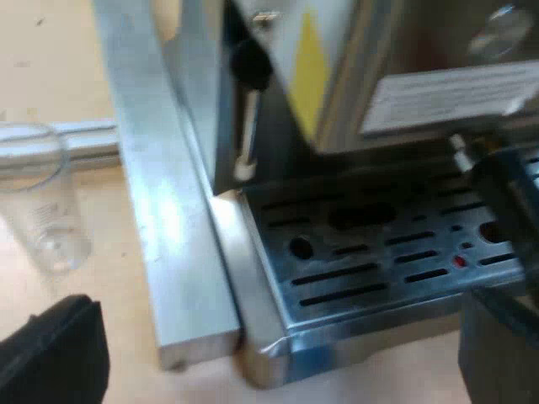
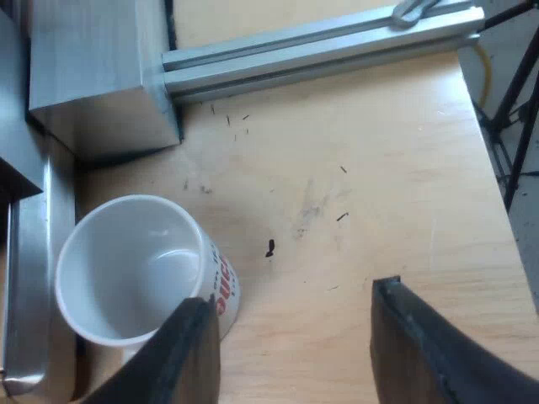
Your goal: Remove mug from coffee machine
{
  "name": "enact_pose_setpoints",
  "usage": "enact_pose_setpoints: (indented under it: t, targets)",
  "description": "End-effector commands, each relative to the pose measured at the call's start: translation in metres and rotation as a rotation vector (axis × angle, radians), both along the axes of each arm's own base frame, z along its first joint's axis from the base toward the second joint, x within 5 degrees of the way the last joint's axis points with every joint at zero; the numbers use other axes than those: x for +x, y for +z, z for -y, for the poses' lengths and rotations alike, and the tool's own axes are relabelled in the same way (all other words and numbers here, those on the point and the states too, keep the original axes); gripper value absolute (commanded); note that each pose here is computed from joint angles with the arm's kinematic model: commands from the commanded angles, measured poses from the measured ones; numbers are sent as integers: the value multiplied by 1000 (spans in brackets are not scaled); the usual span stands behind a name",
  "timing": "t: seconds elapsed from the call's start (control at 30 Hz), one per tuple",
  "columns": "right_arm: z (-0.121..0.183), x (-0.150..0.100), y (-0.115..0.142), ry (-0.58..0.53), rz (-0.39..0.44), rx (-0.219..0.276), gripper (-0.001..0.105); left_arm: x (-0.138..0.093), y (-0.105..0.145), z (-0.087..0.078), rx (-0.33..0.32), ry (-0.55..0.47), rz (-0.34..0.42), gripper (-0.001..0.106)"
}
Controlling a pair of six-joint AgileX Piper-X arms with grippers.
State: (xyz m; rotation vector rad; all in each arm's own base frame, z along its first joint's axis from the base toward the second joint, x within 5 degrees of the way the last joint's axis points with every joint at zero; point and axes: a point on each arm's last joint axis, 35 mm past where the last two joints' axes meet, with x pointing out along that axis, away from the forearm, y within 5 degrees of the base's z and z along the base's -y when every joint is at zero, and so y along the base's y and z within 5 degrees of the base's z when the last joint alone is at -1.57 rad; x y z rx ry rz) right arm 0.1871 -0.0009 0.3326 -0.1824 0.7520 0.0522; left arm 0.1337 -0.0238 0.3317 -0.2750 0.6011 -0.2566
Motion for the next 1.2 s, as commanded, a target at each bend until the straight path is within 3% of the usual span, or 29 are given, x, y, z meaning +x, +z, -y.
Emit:
enact_pose_setpoints:
  t: [0.03,0.27,0.33,0.5,0.63,0.93,1.2]
  targets:
    - [2,-4,7,-14,28,-46,44,-3,2,-3,34,14,2,86]
    - [7,-24,17,-101,58,-140,44,-24,7,-7,75,31,37,86]
    - [6,-38,23,-93,104,-153,44,-42,14,-10,79,55,104,86]
    - [6,-67,31,-97,203,-149,44,-74,22,-13,66,57,215,86]
    - [6,-103,36,-103,287,-146,44,-99,24,-15,60,59,290,86]
    - [6,-165,39,-116,431,-135,44,-135,20,-19,47,63,386,86]
    - [4,-196,23,-94,529,-115,44,-138,9,-19,71,49,288,86]
